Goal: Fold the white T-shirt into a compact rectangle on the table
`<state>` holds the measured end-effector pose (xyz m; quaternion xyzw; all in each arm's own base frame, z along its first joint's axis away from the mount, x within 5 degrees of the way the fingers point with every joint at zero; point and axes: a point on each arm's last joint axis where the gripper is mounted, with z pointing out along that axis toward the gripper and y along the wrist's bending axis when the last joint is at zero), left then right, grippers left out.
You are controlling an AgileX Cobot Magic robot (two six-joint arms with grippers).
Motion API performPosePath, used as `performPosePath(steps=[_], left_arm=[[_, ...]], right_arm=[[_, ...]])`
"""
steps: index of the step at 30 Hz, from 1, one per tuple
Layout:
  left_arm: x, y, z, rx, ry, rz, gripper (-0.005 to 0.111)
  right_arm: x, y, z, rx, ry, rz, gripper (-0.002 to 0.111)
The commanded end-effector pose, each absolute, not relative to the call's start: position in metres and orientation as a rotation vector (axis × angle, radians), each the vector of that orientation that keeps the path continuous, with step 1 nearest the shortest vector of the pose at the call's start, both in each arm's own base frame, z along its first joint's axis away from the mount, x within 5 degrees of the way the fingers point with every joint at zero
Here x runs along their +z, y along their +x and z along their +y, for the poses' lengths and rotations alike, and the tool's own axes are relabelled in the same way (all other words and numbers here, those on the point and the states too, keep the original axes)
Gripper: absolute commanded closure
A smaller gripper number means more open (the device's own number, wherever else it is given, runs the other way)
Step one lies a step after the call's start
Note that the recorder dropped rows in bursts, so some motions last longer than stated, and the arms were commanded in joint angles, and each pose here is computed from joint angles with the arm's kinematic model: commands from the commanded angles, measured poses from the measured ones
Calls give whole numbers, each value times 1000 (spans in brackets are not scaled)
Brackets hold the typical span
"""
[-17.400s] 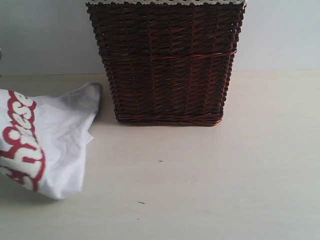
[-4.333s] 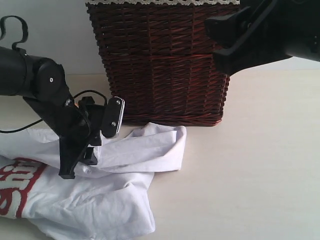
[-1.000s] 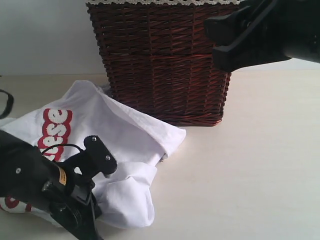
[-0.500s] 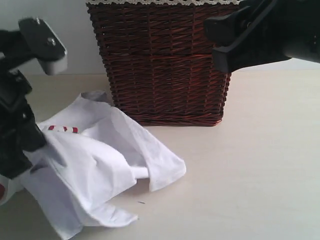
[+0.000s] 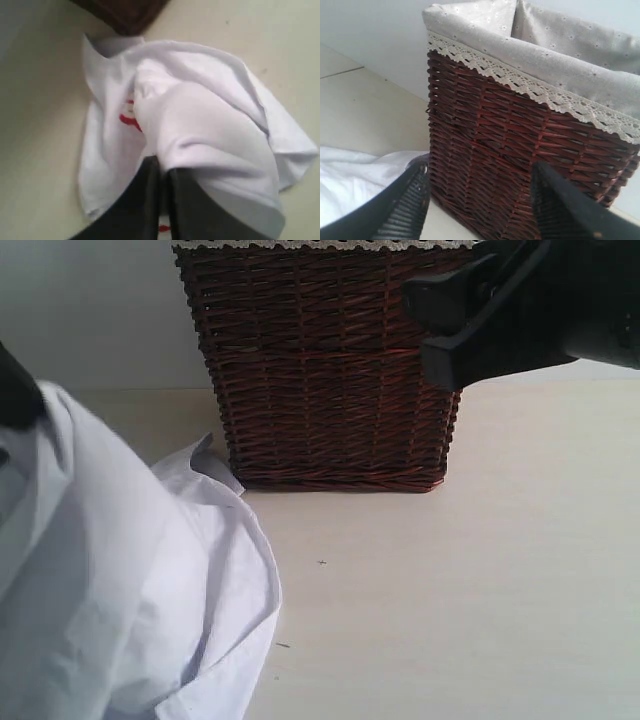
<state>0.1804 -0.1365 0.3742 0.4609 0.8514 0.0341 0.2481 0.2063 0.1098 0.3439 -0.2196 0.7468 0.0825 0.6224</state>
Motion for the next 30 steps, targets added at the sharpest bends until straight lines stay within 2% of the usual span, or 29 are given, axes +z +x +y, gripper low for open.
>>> performPosePath(steps=[1, 3, 6, 11, 14, 16, 20, 22, 24, 27, 30], left_arm=[[309, 190, -146, 154, 1393, 2505, 107], [289, 191, -149, 171, 1436, 2579, 107], [279, 196, -150, 235, 1470, 2601, 107], [289, 208, -134, 523, 1254, 2558, 107], [309, 203, -126, 481, 1061, 2520, 104], [323, 195, -128, 308, 1023, 2449, 95], [324, 174, -127, 112, 1089, 2458, 64], [313, 168, -121, 150, 1127, 2507, 50], [302, 167, -111, 265, 1094, 2533, 43], [304, 179, -92, 488, 757, 2468, 49], [304, 190, -70, 545, 488, 2521, 66]], right_arm=[[339, 203, 112, 218, -545, 1710, 50], [339, 203, 112, 223, -540, 1712, 50], [333, 202, 116, 279, -549, 1727, 50], [315, 206, 139, 458, -678, 1728, 50], [302, 215, 145, 474, -687, 1785, 53], [293, 220, 148, 471, -695, 1819, 54], [290, 223, 150, 471, -698, 1829, 54], [293, 222, 150, 473, -696, 1820, 54], [294, 221, 149, 472, -694, 1814, 54], [297, 220, 148, 472, -692, 1806, 54], [297, 220, 148, 473, -691, 1803, 54]])
